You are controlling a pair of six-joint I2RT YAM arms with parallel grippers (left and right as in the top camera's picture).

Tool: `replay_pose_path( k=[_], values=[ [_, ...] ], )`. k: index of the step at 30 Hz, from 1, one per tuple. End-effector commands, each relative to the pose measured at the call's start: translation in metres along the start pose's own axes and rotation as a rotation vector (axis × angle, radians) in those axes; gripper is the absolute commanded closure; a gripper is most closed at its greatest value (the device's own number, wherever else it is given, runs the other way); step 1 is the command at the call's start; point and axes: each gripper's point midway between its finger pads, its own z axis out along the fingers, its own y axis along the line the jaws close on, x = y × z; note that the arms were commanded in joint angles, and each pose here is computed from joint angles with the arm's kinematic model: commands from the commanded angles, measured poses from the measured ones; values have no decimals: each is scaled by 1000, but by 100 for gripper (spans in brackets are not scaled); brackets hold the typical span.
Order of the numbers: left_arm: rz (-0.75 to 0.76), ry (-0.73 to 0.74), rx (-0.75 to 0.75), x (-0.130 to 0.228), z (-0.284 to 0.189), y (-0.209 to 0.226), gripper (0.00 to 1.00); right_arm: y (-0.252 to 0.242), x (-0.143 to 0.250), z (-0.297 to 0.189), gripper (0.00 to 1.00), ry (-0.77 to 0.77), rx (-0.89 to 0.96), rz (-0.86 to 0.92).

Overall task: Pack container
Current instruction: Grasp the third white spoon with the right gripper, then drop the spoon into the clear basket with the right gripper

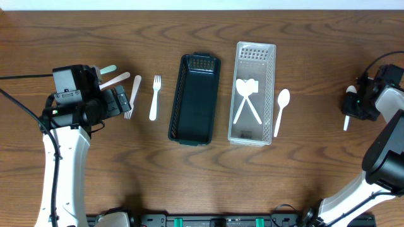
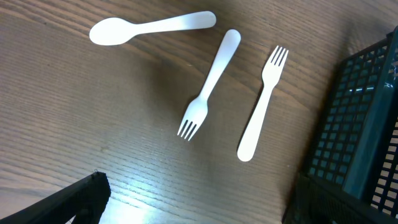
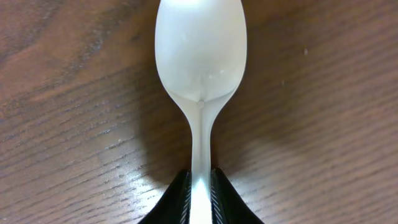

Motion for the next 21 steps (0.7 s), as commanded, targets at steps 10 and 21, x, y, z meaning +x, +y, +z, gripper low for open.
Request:
replay_pose_path(
  k=[10,21],
  values=[
    [12,-16,6,-7,-3,-1,2,90,-39,-134,99,-208,-359,113],
    [12,-16,6,-7,-3,-1,2,251,17,-191,99,-221,-403,-94]
  ],
)
